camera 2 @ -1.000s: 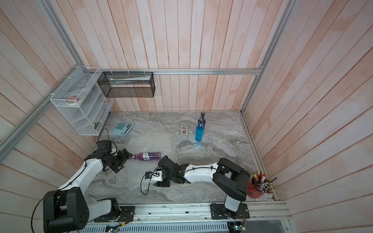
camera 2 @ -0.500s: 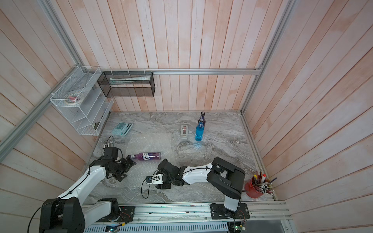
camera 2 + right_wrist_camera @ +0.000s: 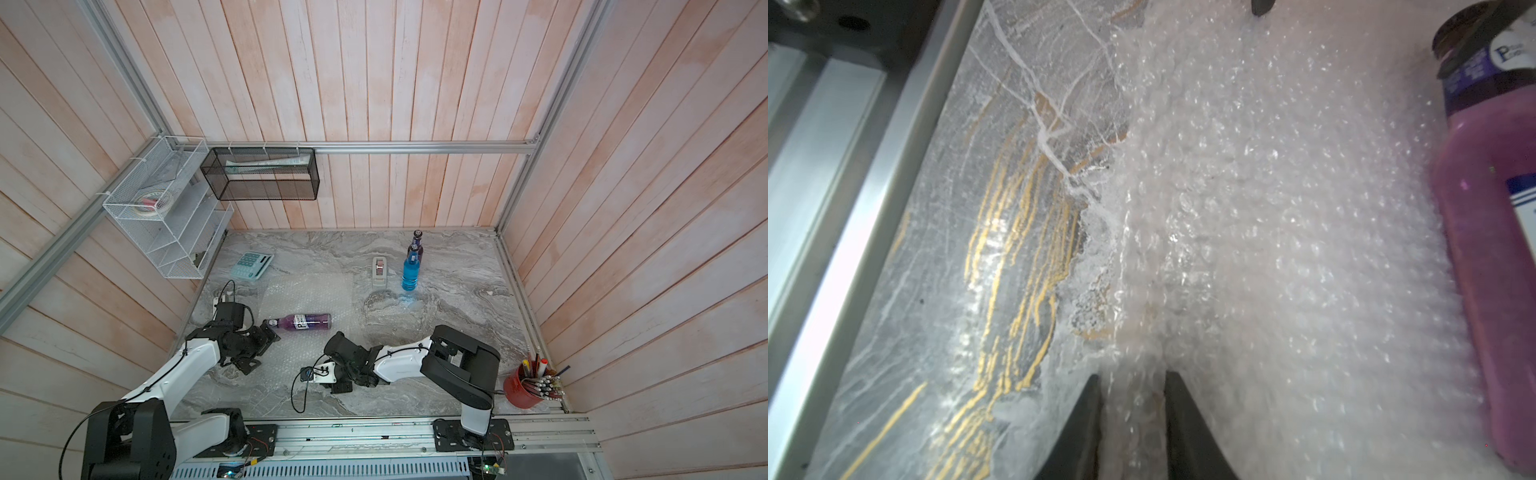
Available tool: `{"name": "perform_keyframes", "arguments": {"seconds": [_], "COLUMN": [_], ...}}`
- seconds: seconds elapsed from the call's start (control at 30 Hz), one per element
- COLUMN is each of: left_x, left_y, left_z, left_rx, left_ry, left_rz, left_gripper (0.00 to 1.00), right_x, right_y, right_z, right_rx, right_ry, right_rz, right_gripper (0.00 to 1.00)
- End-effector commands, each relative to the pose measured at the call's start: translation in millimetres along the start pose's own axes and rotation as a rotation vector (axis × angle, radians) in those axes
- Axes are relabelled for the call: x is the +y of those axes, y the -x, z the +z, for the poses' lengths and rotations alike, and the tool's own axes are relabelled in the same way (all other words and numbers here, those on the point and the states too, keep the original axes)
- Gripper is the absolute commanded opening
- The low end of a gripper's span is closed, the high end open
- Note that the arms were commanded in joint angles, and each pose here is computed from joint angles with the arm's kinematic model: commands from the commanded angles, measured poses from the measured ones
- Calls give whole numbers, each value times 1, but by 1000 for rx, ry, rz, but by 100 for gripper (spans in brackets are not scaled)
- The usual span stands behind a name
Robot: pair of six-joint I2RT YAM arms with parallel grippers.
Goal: Wrap wine bottles in bubble wrap
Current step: Wrap the wine bottle in bubble wrap.
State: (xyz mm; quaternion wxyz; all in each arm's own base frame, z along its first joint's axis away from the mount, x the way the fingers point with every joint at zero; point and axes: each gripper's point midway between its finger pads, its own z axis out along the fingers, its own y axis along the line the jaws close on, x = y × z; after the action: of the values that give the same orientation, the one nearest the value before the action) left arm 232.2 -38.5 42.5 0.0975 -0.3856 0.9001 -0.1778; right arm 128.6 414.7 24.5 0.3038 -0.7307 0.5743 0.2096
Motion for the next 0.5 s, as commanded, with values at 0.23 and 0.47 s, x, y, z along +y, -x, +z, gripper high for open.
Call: {"name": "perform_keyframes", "arguments": {"seconds": [0.23, 0.47], "left_x": [-13, -30], "left_y": [13, 23], "left_z": [-27, -59], "left_rx": [-72, -127], "left_ry": [-5, -23], "left_rz": [58, 100], "left_gripper": [93, 93], "right_x": [-42, -93], "right_y": [45, 66], "right_z": [-41, -62], "right_rx": [-101, -145], "right_ry": [-98, -184], "right_rz": [101, 141], "right_gripper": [0, 0]}}
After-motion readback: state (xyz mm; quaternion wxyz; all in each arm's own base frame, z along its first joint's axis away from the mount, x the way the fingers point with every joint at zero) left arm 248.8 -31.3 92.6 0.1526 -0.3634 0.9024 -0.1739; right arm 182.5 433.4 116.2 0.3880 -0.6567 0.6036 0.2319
